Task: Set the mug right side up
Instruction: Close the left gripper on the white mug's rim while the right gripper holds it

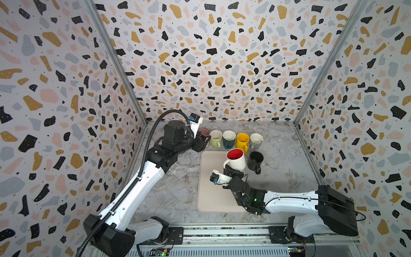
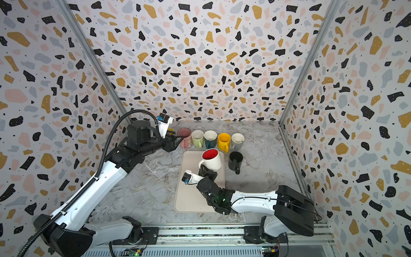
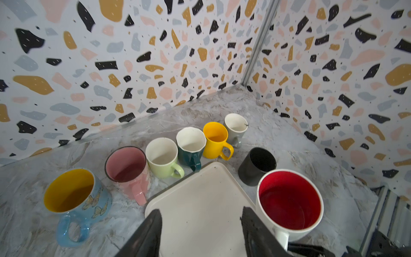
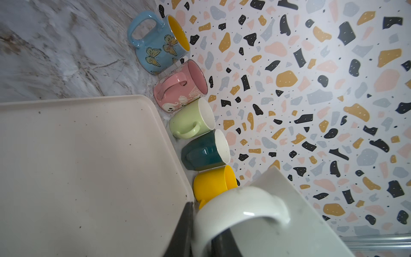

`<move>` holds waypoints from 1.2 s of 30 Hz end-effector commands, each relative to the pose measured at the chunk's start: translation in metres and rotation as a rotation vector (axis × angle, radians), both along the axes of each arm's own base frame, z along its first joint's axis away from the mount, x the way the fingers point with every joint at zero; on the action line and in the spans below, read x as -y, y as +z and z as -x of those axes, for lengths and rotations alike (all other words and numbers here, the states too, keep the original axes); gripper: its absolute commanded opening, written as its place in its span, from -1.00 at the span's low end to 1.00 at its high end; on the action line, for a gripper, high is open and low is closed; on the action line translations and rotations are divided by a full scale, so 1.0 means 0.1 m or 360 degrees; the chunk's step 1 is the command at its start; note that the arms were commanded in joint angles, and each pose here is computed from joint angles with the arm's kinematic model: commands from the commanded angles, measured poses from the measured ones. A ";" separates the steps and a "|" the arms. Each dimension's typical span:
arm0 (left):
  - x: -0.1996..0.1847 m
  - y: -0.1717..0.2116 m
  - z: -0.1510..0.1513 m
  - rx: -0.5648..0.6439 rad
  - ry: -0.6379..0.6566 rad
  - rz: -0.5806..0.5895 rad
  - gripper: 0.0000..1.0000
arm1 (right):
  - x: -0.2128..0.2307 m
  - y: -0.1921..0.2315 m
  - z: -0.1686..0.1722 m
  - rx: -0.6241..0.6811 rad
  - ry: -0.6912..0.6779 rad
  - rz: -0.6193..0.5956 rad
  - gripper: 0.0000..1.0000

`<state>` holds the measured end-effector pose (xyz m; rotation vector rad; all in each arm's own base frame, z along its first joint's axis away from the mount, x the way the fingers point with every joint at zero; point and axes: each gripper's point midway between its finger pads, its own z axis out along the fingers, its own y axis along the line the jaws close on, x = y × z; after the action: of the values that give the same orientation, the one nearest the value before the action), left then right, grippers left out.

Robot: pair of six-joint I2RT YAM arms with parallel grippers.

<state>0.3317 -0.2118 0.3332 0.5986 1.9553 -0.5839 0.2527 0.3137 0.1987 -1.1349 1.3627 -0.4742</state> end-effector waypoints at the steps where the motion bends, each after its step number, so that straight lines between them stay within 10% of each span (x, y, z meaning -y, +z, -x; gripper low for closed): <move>1: 0.13 -0.07 0.18 -0.0037 -0.0182 -0.0084 0.16 | 0.02 0.63 -0.02 0.0244 -0.0041 -0.0251 -1.00; 36: 0.71 -0.65 0.62 -0.0187 -0.0559 -0.0352 0.13 | -0.25 0.88 0.03 0.0535 0.0033 -0.0303 -1.00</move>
<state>0.2690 -0.2753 0.2686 1.0674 2.0764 -0.6087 0.2534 0.3407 0.2411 -1.0070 1.1131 -0.5477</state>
